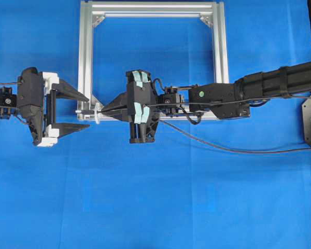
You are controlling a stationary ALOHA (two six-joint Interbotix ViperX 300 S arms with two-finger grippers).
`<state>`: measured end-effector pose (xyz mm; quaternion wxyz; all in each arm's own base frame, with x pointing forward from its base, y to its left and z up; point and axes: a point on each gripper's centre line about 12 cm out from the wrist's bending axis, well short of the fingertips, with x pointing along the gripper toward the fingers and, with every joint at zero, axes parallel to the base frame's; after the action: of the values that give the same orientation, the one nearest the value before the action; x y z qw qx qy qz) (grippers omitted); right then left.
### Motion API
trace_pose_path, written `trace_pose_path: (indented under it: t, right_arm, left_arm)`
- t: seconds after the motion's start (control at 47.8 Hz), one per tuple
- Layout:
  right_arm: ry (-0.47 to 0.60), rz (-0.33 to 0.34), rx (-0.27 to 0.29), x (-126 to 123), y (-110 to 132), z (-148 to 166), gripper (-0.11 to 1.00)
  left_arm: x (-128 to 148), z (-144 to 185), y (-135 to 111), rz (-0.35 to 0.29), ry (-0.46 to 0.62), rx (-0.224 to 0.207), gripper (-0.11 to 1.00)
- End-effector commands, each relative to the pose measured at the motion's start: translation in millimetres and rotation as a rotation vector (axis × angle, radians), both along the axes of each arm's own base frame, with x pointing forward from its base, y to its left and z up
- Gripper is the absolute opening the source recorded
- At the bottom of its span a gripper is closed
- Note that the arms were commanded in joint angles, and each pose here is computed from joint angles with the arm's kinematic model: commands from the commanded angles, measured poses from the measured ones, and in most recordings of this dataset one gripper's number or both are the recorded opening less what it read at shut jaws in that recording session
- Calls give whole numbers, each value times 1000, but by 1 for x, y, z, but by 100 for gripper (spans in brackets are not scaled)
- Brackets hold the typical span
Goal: Insert the wire through the string loop located on the left side.
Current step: 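Move the left gripper to the plug and grasp it beyond the loop, then open the right gripper and pull the plug leftward with the left gripper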
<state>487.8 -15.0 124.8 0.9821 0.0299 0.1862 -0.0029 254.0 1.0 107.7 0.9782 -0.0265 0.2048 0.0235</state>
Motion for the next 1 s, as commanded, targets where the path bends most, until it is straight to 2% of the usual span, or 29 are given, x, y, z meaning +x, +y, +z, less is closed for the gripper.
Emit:
trace_pose_path:
  t: [0.0,0.063,0.188,0.251,0.816,0.879,0.984]
  right_arm:
    - [-46,1,-1,4,0,16,0]
    - [-46,-1,-1,4,-1,16,0]
    - [-44,1,-1,4,0,15,0]
    - [-49,4,-2,4,1,17,0]
    - [-41,9,-1,4,4,16,1]
    - [-43,6,5,4,4,15,7]
    - [-46,4,10,4,4,16,31]
  left_arm:
    - [5,4,1,0,-11,5,71]
    - [6,3,2,2,5,7,55]
    - [6,2,7,21,13,9,17]
    - [6,2,9,27,13,10,8]
    - [1,0,9,29,25,9,8]
    - [0,0,9,29,27,9,8]
    - [0,0,9,29,27,9,8]
